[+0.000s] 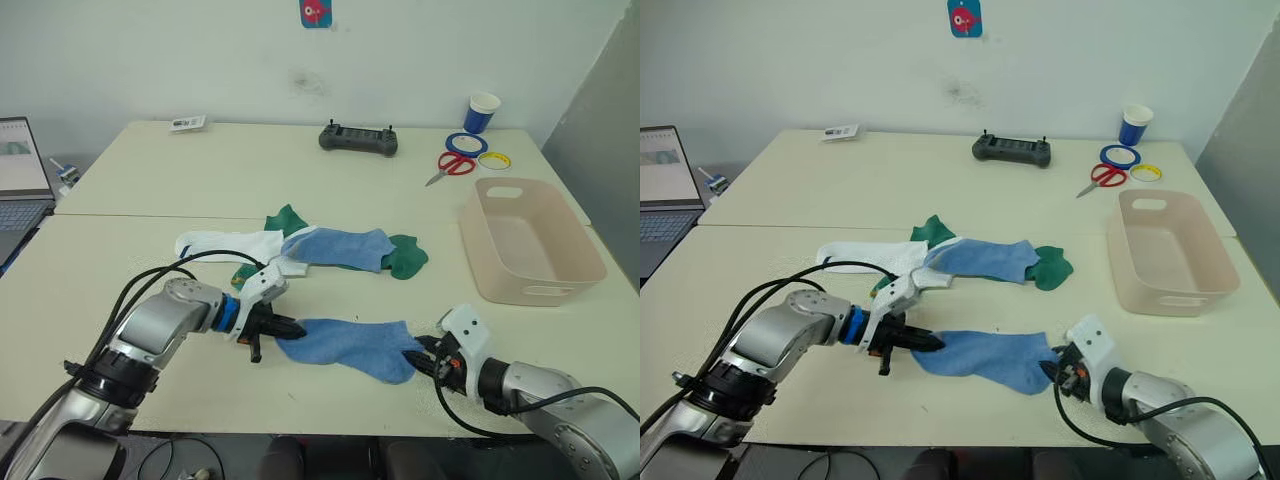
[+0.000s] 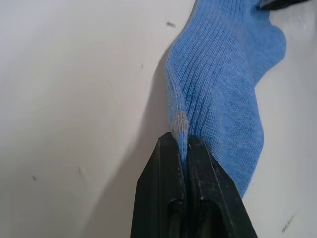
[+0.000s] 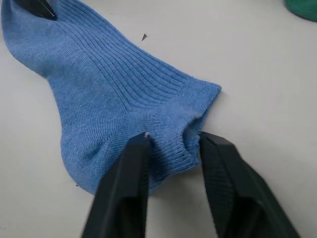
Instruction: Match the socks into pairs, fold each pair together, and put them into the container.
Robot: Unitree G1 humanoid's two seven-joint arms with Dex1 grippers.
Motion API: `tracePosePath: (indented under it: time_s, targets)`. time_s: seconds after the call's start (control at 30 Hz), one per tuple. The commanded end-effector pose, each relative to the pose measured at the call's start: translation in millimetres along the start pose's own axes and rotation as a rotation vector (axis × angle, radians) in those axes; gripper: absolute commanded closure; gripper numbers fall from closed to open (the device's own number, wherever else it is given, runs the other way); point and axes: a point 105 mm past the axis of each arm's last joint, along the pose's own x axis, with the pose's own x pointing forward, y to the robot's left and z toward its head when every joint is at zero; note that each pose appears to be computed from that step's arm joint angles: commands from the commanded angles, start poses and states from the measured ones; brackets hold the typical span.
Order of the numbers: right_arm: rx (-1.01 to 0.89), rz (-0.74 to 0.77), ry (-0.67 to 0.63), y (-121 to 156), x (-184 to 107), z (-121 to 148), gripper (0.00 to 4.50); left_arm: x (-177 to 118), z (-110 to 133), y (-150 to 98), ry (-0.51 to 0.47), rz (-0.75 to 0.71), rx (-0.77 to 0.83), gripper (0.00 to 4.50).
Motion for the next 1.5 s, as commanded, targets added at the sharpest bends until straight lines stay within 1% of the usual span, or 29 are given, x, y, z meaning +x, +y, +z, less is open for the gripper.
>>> tracePosePath:
  time_s: [0.03, 0.07, 0.2, 0.3, 0.47, 0.63, 0.7, 0.77, 0.83, 0.87, 0.97, 1.1, 1.17, 1.23, 1.27, 1.37, 1.4, 1.5]
  targets:
    - [-0.03, 0.053, -0.024, 13, -4, 9, 4.25, -10, 5, -5, -0.009, 0.001, 0.054, 4.5]
    - [-0.031, 0.063, -0.024, 15, -5, 10, 4.47, -11, 3, -7, -0.004, -0.003, 0.059, 4.5]
    - [-0.034, 0.085, -0.013, 18, -12, 11, 4.47, -16, -2, -12, 0.006, -0.008, 0.06, 4.5]
    - [-0.026, 0.113, 0.01, 20, -18, 10, 4.47, -18, -11, -21, 0.022, -0.019, 0.045, 4.5]
    - [-0.006, 0.124, 0.051, 21, -19, 4, 4.47, -14, -20, -31, 0.029, -0.024, 0.007, 4.5]
    - [0.007, 0.104, 0.068, 19, -17, 0, 4.47, -8, -24, -34, 0.025, 0.014, -0.018, 4.5]
    - [0.037, 0.099, 0.071, 19, -16, -1, 4.47, -6, -29, -31, 0.036, 0.057, -0.03, 4.5]
    - [0.045, 0.086, 0.072, 18, -17, -2, 4.47, -4, -30, -31, 0.027, 0.076, -0.041, 4.5]
    - [0.028, 0.071, 0.081, 16, -18, -3, 4.02, -3, -29, -32, 0.016, 0.069, -0.049, 4.5]
    - [0.021, 0.069, 0.083, 16, -18, -3, 3.85, -3, -30, -32, 0.021, 0.072, -0.036, 4.29]
    - [-0.019, 0.035, 0.086, 10, -20, -2, 2.88, -4, -32, -26, 0.036, 0.109, 0.018, 3.61]
    - [-0.066, 0.028, 0.085, 8, -22, 0, 1.46, -10, -29, -21, 0.0, 0.155, 0.034, 2.43]
    - [-0.088, 0.027, 0.068, 8, -24, 4, 0.74, -14, -27, -19, -0.019, 0.179, 0.052, 1.87]
    - [-0.113, 0.0, 0.029, 3, -26, 11, 0.11, -21, -23, -17, -0.052, 0.2, 0.052, 1.36]
    - [-0.123, -0.01, 0.009, 1, -27, 15, 0.0, -25, -18, -14, -0.088, 0.218, 0.048, 1.08]
    - [-0.14, -0.017, -0.064, 0, -28, 27, 0.0, -42, -5, -7, -0.181, 0.265, 0.054, 0.2]
    - [-0.148, -0.011, -0.085, 1, -29, 32, 0.0, -48, -2, -7, -0.201, 0.267, 0.047, 0.02]
    - [-0.185, -0.014, -0.136, -1, -30, 44, 0.0, -57, 0, -3, -0.218, 0.3, 0.057, 0.02]
